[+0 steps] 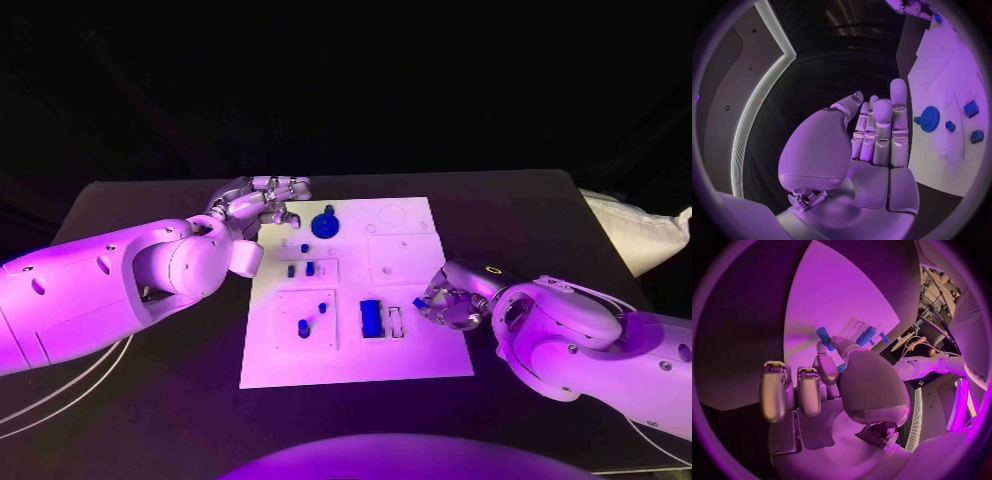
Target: Assemble the parts on the task board
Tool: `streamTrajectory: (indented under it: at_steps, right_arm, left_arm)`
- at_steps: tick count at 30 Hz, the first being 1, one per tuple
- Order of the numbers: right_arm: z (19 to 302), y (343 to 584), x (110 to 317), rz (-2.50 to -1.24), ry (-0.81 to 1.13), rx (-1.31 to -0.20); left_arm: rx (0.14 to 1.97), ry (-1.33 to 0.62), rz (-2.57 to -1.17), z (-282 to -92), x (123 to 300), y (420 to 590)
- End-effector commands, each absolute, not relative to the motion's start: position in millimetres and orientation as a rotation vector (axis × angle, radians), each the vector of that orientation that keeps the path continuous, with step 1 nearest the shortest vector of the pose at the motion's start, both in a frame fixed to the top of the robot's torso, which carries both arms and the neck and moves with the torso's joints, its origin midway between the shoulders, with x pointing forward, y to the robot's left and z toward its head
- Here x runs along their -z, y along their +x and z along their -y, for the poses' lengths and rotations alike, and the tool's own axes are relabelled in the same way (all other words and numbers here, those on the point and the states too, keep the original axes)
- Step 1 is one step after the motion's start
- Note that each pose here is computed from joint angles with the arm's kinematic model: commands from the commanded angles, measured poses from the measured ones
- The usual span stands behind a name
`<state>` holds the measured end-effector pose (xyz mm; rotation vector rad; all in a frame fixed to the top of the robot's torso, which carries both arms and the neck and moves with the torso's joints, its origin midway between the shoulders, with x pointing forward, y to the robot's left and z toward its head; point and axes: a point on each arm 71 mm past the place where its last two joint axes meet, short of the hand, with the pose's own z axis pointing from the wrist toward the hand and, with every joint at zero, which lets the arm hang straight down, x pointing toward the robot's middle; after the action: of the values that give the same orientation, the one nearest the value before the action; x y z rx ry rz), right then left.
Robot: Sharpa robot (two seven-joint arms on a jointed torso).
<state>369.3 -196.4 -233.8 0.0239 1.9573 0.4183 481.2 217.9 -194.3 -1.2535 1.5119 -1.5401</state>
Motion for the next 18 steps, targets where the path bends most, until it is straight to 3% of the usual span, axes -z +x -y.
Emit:
streamTrajectory:
  at_steps: [1,9,18]
  right_arm:
    - [195.0,367.1,234.7,-1.997,0.197,-0.48]
    - [186.6,365.9,235.8,-2.023,0.282,-0.53]
    - [176.9,367.5,243.1,-2.089,0.252,-0.533]
  left_arm:
    - [1.567,-1.238,-1.515,-215.5,193.1,480.3]
    - [1.569,-1.238,-1.517,-215.2,193.1,479.9]
    - [1.569,-1.238,-1.518,-215.2,193.0,479.5]
